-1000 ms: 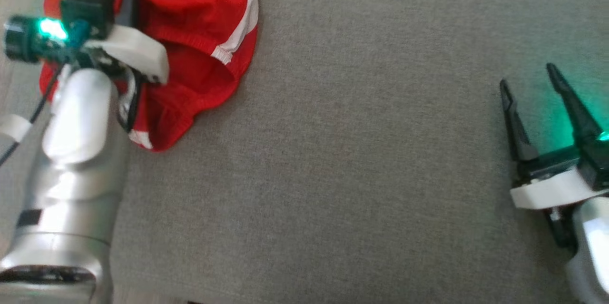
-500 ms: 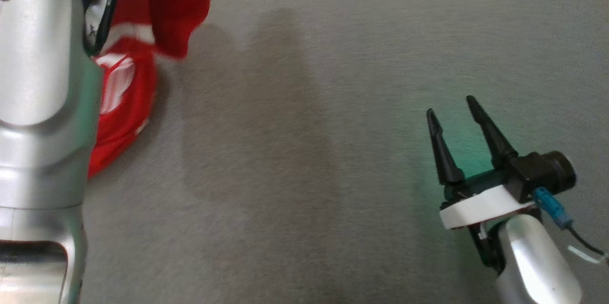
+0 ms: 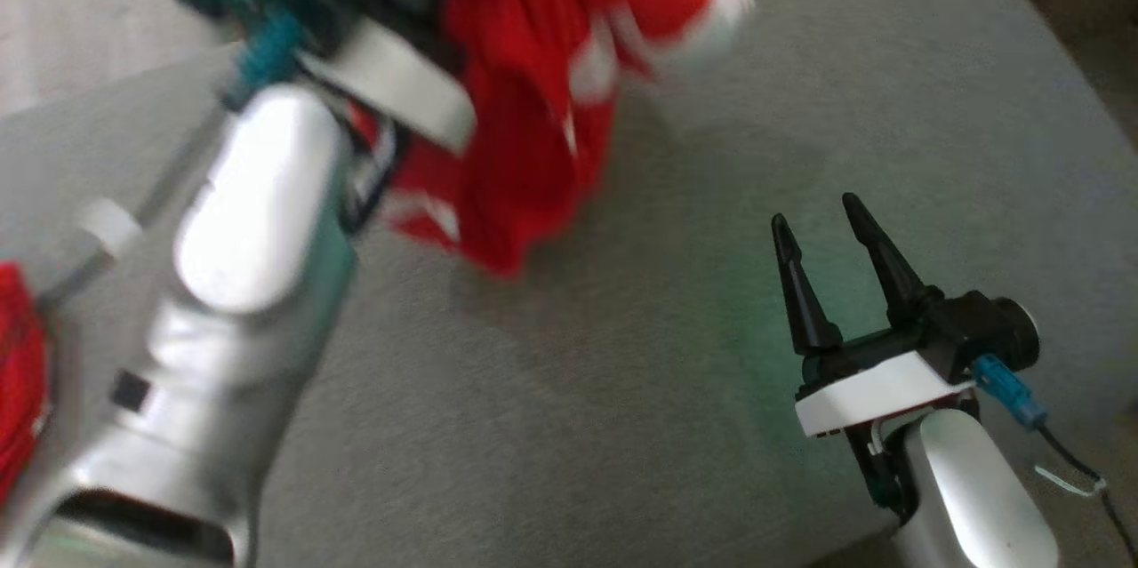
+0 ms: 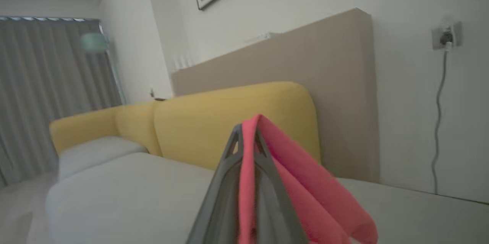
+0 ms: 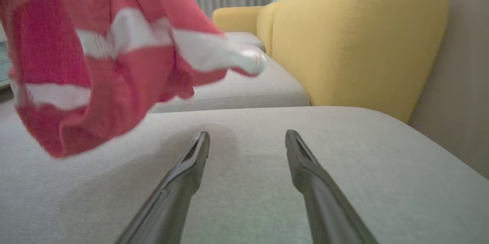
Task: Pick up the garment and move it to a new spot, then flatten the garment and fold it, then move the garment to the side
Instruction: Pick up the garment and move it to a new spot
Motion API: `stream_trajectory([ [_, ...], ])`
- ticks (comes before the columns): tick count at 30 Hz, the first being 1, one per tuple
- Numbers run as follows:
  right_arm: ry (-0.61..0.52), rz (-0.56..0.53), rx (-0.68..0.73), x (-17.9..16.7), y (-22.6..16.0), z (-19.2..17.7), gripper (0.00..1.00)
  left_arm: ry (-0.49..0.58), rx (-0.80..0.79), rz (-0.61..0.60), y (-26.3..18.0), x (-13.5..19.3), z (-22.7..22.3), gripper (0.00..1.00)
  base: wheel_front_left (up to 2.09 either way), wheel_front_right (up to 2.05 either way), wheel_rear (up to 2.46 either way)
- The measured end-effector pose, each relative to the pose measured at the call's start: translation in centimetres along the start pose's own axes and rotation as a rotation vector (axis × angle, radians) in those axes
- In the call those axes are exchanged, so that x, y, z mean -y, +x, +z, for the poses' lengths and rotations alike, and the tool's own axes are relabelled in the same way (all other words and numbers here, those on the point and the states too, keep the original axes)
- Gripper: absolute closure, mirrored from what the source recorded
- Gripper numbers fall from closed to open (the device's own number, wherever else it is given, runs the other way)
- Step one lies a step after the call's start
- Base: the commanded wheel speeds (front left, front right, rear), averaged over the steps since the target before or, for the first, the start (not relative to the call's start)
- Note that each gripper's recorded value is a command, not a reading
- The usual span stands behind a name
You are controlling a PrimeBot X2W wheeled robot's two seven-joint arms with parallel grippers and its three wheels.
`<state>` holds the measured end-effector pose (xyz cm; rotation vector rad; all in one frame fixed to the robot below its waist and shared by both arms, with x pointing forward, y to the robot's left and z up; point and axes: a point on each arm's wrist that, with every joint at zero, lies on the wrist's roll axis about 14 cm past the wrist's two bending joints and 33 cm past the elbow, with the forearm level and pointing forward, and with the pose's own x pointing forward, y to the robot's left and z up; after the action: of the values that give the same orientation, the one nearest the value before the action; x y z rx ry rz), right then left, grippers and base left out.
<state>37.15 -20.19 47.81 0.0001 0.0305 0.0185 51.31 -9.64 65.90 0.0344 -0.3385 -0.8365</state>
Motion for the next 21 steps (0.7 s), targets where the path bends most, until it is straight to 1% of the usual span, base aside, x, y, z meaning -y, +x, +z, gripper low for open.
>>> stream_trajectory([
  [2,0.0,-0.04,-0.005,1.2,-0.8,0.0,0.0,-0.059,-0.074,-0.07,-0.3,3.3,-3.9,1.0,0.0,0.0,0.0],
  [3,0.0,-0.057,-0.008,1.6,-1.2,-0.1,0.0,-0.101,-0.109,-0.089,-0.8,4.7,-5.8,0.53,0.0,0.0,0.0],
  [4,0.009,-0.071,-0.012,2.0,-1.5,-0.2,0.0,-0.142,-0.14,-0.1,-1.4,6.0,-7.6,0.0,0.0,0.0,0.0],
  [6,0.025,-0.089,-0.024,2.4,-2.0,-0.6,0.0,-0.195,-0.205,-0.114,-2.9,8.0,-10.8,0.0,0.0,0.0,0.0],
  [7,0.032,-0.092,-0.03,2.4,-2.1,-0.8,0.0,-0.215,-0.232,-0.102,-3.7,8.6,-12.0,0.0,0.0,0.0,0.0],
  [9,0.042,-0.089,-0.031,2.2,-2.2,-0.9,0.0,-0.234,-0.283,-0.055,-5.4,9.0,-14.0,0.0,0.0,0.0,0.0],
  [11,0.051,-0.081,-0.032,1.9,-2.2,-1.0,0.0,-0.249,-0.311,0.017,-7.0,8.5,-14.9,0.0,0.0,0.0,0.0],
  [13,0.064,-0.069,-0.038,1.3,-2.3,-1.3,0.0,-0.264,-0.282,0.105,-8.1,7.5,-14.1,0.0,0.0,0.0,0.0],
  [16,0.077,-0.046,-0.04,0.4,-2.3,-1.5,0.0,-0.265,-0.246,0.203,-10.4,6.6,-12.7,0.0,0.0,0.0,0.0],
  [21,0.08,-0.012,-0.029,-0.8,-2.8,-1.4,0.0,-0.254,-0.238,0.383,-16.5,4.7,-11.1,0.0,0.0,0.0,0.0],
])
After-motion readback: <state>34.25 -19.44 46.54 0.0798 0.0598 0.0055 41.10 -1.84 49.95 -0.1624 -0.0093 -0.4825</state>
